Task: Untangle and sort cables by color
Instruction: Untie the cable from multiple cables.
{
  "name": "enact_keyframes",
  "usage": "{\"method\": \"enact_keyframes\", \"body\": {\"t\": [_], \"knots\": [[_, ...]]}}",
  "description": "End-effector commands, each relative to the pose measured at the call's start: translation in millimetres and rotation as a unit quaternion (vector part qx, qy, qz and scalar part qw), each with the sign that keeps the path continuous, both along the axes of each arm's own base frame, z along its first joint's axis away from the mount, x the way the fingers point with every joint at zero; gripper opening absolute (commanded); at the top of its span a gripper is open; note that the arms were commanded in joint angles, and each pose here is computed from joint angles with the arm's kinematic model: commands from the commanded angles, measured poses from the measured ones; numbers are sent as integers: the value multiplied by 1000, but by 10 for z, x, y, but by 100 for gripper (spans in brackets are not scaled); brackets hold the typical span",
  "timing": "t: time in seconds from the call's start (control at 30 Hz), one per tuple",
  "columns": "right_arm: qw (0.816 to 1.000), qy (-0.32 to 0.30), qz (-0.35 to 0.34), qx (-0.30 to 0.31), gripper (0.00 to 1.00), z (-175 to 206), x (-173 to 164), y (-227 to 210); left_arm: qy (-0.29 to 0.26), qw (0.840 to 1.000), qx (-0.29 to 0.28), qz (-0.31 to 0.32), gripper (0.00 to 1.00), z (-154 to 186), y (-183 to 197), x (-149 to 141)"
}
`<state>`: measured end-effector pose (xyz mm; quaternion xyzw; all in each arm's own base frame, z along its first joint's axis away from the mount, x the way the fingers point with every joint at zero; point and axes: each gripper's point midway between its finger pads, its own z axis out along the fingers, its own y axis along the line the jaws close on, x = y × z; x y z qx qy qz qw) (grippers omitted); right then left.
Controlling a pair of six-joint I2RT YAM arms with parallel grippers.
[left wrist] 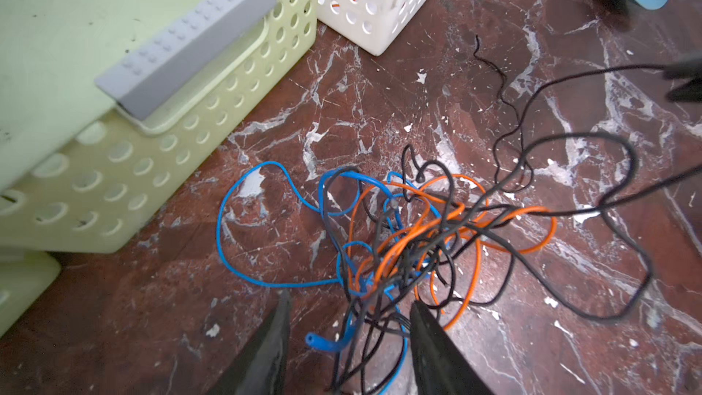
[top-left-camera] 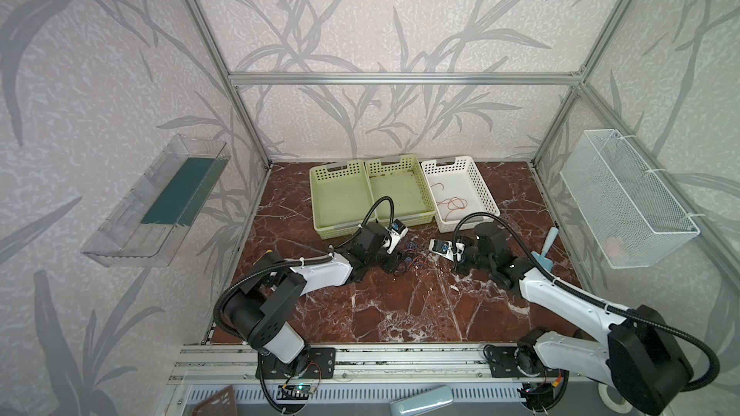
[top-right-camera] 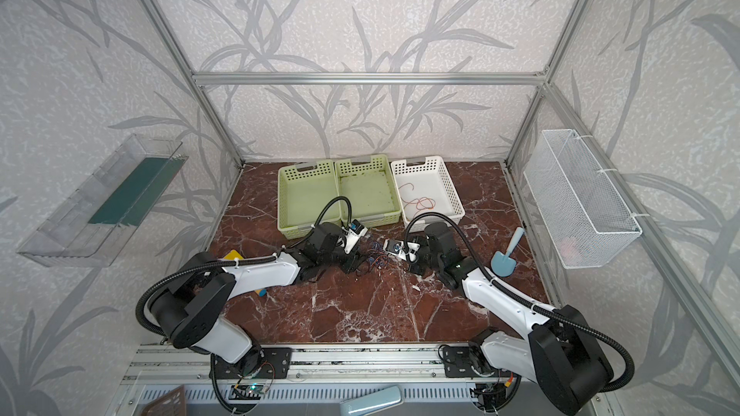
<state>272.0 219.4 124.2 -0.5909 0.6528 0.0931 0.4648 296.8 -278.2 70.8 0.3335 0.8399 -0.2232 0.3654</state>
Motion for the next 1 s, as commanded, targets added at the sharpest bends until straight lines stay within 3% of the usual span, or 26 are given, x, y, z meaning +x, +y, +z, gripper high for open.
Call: {"method": "enact_keyframes", "body": {"t": [0.0, 0.37, 0.7, 0.87, 0.9, 0.97], "knots": [[1000, -18, 13, -11, 0, 28, 14, 23, -24, 999, -32, -6, 60, 231, -32, -29], [998, -46, 31, -27, 0, 84, -3, 13, -54, 996, -60, -48, 64, 686, -272, 62], [998, -41, 31, -36, 0, 54, -30, -19, -22, 990, -94, -105, 65, 664, -725, 90], [998, -41, 32, -38, 0, 47, -28, -14, 6, 987, -107, -122, 70, 590, -877, 25], [998, -40, 31, -40, 0, 40, -22, -18, 10, 987, -106, -124, 77, 569, -901, 12], [998, -38, 31, -42, 0, 30, -18, -15, 18, 987, -102, -124, 79, 515, -926, -8]]}}
